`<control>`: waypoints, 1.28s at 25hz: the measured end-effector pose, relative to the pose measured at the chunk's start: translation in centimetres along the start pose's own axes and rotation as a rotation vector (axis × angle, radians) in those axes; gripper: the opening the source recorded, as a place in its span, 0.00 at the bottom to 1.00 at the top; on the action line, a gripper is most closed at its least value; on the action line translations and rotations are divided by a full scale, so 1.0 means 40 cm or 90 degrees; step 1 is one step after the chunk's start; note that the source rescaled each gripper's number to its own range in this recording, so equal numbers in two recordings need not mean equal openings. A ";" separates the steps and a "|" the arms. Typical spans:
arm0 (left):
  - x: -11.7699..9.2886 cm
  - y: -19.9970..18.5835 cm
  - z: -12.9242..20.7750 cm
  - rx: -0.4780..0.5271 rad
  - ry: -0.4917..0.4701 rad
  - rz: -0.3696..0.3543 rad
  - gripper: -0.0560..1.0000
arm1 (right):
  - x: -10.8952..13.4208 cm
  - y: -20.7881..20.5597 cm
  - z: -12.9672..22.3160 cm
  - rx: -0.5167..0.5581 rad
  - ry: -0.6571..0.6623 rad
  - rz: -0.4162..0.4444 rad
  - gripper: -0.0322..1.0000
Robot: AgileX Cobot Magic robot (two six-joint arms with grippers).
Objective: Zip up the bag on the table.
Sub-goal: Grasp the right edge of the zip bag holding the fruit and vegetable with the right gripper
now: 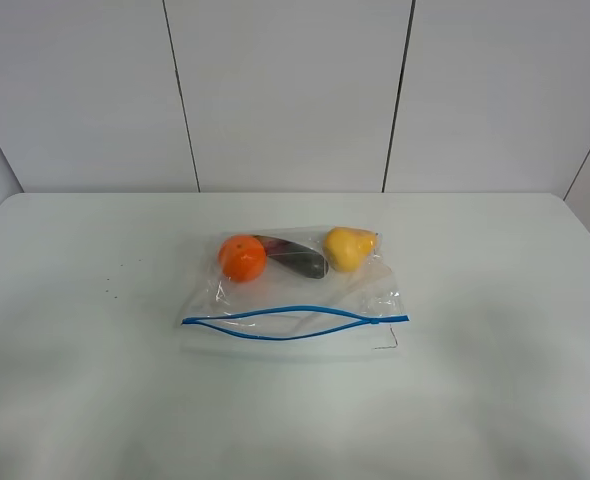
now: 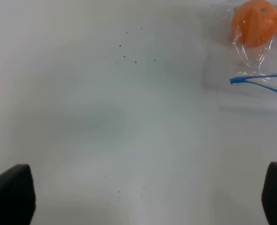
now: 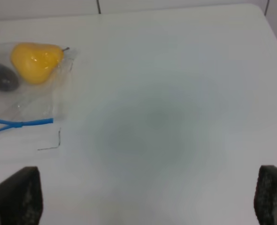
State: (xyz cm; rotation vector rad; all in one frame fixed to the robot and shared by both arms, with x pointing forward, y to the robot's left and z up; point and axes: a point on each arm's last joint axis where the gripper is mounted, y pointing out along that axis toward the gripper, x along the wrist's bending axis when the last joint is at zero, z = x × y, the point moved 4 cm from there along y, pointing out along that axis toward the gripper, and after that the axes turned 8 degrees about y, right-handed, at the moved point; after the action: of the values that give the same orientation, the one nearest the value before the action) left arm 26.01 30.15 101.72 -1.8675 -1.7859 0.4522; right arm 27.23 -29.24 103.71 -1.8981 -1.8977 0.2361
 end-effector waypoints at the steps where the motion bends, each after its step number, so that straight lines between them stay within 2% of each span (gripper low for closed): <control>1: 0.000 0.000 0.000 0.000 0.000 0.000 1.00 | 0.001 0.001 -0.004 0.004 -0.005 0.001 1.00; 6: 0.000 0.000 0.000 0.000 0.000 0.000 1.00 | 0.015 0.047 -0.081 0.068 -0.011 0.008 1.00; 10: 0.000 0.000 0.000 0.000 0.000 0.000 1.00 | 0.037 0.132 -0.153 0.146 0.015 -0.002 1.00; 15: 0.000 0.000 0.000 -0.001 0.000 0.000 1.00 | 0.083 0.301 -0.209 0.221 0.017 -0.075 1.00; 20: 0.000 0.000 0.000 -0.001 0.000 0.000 1.00 | 0.101 0.494 -0.169 0.330 0.050 -0.146 1.00; 24: 0.000 0.000 0.000 -0.001 0.000 0.000 1.00 | 0.078 0.611 -0.101 0.418 0.117 -0.242 1.00; 27: 0.000 0.000 0.000 -0.001 0.000 0.000 1.00 | 0.056 0.678 -0.048 0.479 0.168 -0.368 1.00; 29: 0.000 0.000 0.000 -0.001 0.000 0.000 1.00 | 0.042 0.722 -0.036 0.494 0.200 -0.448 1.00; 30: 0.000 0.000 0.000 -0.001 0.000 0.000 1.00 | 0.034 0.750 -0.030 0.501 0.221 -0.475 1.00; 32: 0.000 0.000 0.000 -0.001 0.000 0.000 1.00 | 0.012 0.805 -0.019 0.507 0.242 -0.490 1.00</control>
State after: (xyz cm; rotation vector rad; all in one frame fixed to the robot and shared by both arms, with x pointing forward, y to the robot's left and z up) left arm 26.02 30.15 101.74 -1.8680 -1.7866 0.4513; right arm 56.75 -27.56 90.89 -0.5914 -1.7412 0.2906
